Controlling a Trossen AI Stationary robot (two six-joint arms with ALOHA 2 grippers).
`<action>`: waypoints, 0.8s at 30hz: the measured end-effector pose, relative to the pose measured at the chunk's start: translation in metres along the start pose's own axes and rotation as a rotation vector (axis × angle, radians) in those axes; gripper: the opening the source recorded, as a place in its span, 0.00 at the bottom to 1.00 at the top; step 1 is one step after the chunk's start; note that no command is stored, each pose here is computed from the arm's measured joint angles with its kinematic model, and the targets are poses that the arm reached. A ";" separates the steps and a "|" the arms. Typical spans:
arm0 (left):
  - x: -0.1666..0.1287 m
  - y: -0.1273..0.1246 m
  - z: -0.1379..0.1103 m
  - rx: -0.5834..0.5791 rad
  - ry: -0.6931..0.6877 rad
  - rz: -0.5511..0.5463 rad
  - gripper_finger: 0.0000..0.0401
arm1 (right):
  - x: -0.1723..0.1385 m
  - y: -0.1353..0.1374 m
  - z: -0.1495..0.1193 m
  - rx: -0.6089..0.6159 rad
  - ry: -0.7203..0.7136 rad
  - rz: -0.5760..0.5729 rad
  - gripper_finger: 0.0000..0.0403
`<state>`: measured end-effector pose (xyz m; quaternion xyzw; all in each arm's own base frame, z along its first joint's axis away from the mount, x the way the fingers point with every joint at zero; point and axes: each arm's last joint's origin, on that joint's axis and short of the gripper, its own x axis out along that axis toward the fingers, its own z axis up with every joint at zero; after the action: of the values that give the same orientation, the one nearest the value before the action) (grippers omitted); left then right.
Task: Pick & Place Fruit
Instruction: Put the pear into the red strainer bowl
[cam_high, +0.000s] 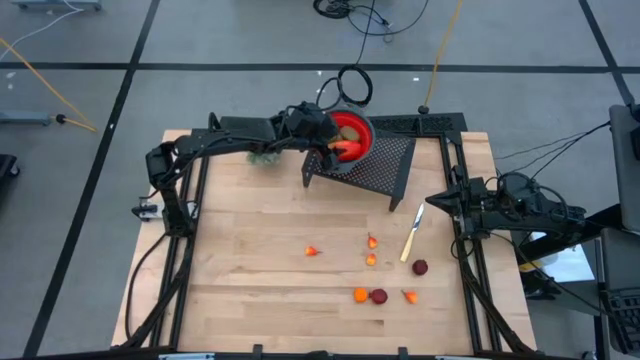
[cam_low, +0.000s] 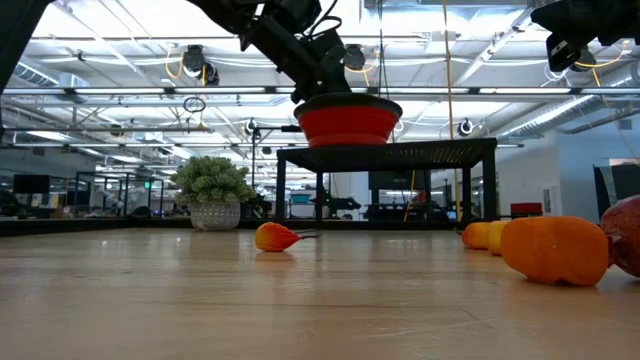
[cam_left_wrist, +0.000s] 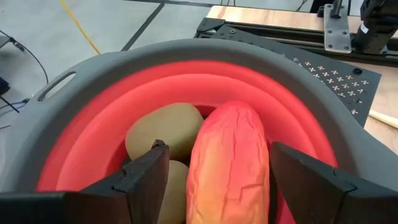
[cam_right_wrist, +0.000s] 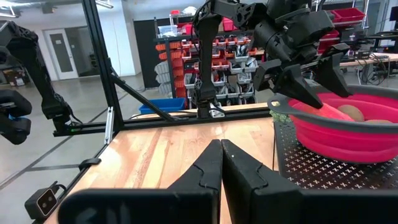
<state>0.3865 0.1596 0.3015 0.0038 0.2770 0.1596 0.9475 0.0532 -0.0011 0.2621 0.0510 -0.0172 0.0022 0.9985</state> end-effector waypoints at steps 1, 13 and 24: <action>0.000 0.000 0.000 0.000 0.000 0.000 0.69 | 0.000 0.000 0.000 0.000 0.000 0.000 0.00; -0.054 -0.014 0.051 0.019 -0.074 -0.003 0.68 | 0.000 0.000 0.000 0.000 0.000 0.000 0.00; -0.106 -0.092 0.060 0.072 -0.053 -0.204 0.52 | 0.000 0.000 0.000 0.000 0.000 0.000 0.00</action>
<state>0.3620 0.0449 0.3992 0.0140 0.2562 0.0523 0.9651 0.0532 -0.0011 0.2622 0.0510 -0.0174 0.0024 0.9985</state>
